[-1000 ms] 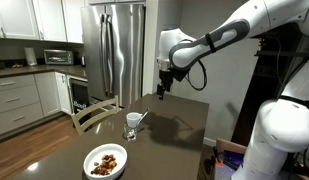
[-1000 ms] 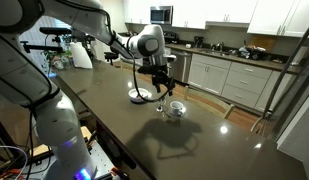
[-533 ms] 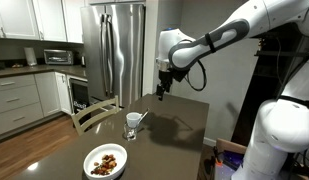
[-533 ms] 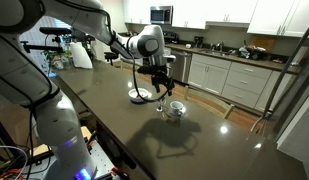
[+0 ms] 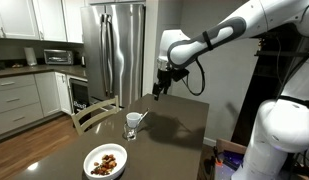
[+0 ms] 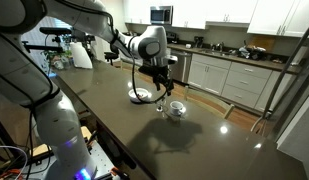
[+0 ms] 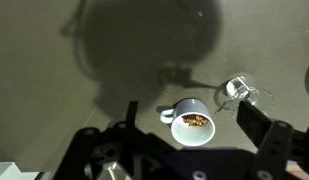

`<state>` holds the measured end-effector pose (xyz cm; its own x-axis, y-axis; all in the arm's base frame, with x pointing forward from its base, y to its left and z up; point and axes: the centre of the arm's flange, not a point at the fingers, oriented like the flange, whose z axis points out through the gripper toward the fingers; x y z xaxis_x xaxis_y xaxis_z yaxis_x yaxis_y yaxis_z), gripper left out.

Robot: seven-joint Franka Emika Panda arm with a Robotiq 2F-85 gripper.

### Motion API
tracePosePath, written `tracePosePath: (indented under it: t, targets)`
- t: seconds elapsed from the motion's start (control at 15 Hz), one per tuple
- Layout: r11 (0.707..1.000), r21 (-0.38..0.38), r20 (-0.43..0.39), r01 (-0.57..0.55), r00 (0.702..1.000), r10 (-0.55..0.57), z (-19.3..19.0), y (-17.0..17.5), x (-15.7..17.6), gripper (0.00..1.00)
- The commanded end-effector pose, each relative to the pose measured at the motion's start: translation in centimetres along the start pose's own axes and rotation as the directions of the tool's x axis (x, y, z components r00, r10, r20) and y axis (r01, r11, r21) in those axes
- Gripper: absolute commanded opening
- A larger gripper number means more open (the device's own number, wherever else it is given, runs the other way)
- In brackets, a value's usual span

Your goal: Use the spoon to transfer one spoon of contents from the bowl to the glass cup

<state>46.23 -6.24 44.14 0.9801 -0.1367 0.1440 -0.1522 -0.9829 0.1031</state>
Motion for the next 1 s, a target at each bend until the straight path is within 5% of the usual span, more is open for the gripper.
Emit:
tracePosePath:
  t: [0.0, 0.93]
  targets:
    - [0.995, 0.09, -0.031, -0.051, 0.998, 0.054, 1.4, -0.4, 0.5, 1.0]
    - [0.915, 0.313, 0.006, -0.255, 0.964, 0.266, 7.2, -2.3, 2.9, 1.0]
